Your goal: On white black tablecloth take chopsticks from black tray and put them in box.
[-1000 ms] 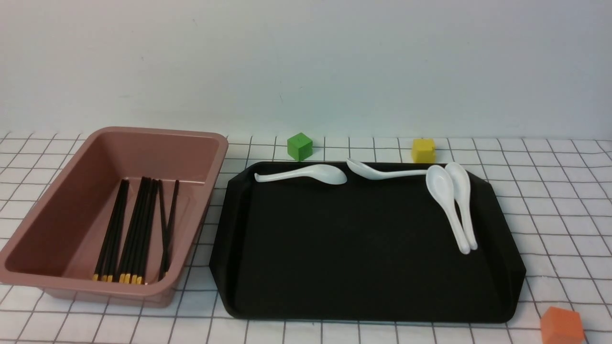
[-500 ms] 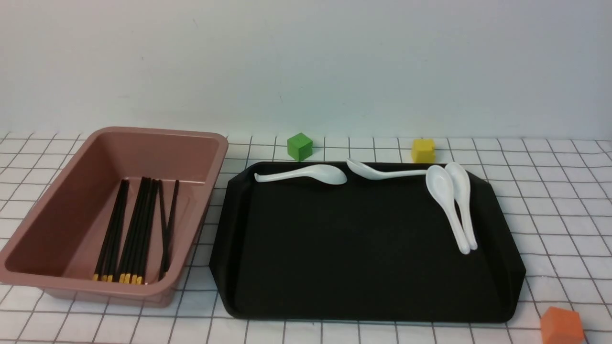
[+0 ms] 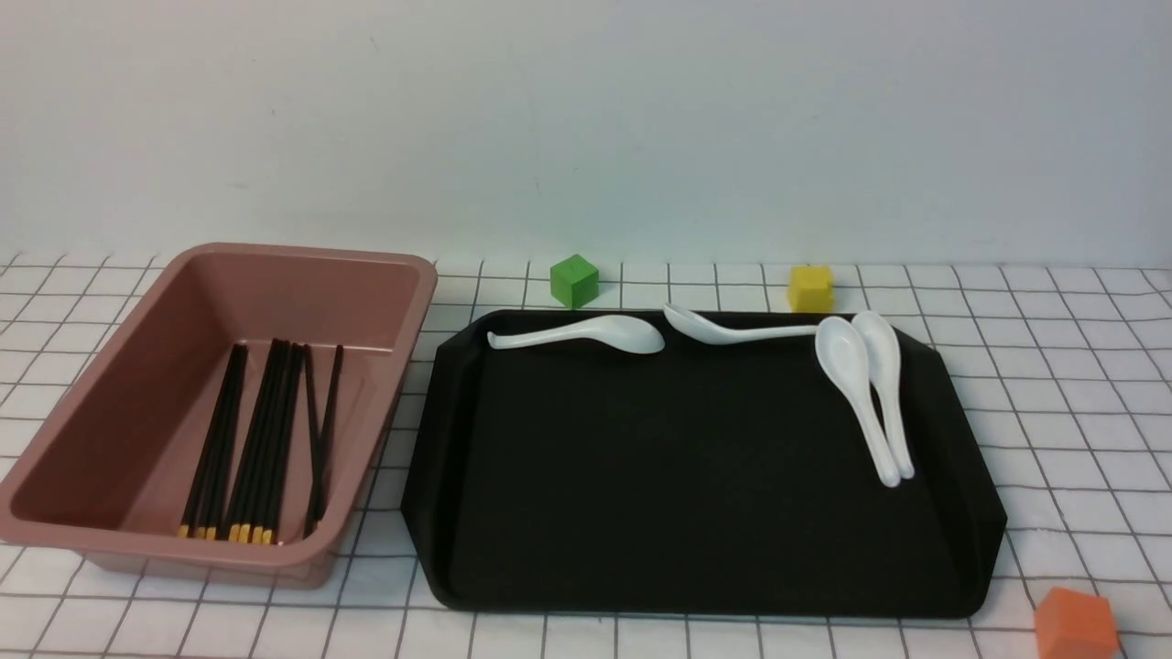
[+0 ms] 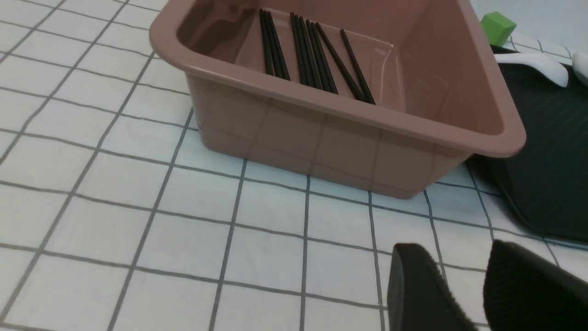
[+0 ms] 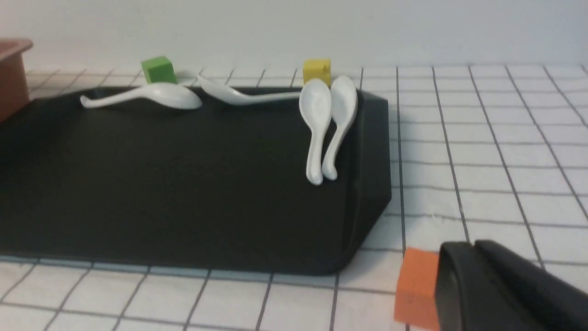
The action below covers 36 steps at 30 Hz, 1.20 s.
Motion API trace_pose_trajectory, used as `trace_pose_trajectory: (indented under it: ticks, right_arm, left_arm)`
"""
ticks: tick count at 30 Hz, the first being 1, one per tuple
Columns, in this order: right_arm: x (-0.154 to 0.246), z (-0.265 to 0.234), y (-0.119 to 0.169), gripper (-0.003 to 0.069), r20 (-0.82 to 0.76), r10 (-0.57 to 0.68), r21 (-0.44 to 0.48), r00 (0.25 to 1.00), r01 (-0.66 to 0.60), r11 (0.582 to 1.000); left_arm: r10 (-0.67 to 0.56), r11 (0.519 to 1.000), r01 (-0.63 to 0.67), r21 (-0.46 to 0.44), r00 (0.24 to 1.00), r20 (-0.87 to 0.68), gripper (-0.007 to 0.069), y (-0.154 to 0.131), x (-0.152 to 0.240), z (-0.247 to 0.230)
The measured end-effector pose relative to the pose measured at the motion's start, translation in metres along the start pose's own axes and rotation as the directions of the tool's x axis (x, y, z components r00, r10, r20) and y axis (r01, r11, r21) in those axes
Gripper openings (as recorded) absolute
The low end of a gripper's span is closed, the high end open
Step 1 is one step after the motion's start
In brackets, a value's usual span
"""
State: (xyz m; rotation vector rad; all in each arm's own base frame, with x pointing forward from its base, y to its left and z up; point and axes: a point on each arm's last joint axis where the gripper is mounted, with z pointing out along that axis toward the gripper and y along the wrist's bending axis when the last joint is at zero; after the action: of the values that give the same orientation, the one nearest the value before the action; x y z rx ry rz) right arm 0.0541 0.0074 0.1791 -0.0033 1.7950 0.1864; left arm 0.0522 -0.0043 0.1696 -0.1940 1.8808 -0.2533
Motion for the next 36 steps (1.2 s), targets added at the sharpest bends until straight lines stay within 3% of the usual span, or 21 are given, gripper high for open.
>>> trace_pose_trajectory:
  ticks: [6,22,31,36]
  right_arm:
    - [0.005,-0.001,0.0,0.0053,-0.078,0.031,0.0,0.996,-0.032,1.0]
    - [0.005,-0.001,0.0,0.0076,-0.081,0.037,0.006,0.996,-0.037,0.999]
    - [0.004,-0.002,-0.009,0.0086,-0.048,0.09,0.175,0.995,-0.08,0.981]
    - [0.004,-0.002,-0.009,0.009,-0.045,0.093,0.185,0.995,-0.083,0.979]
  left_arm:
    - [0.0,1.0,0.0,0.0,1.0,0.0,0.0238,0.0,0.0,0.0]
    - [0.0,1.0,0.0,0.0,1.0,0.0,0.0238,0.0,0.0,0.0]
    - [0.0,1.0,0.0,0.0,1.0,0.0,0.0238,0.0,0.0,0.0]
    - [0.0,1.0,0.0,0.0,1.0,0.0,0.0238,0.0,0.0,0.0]
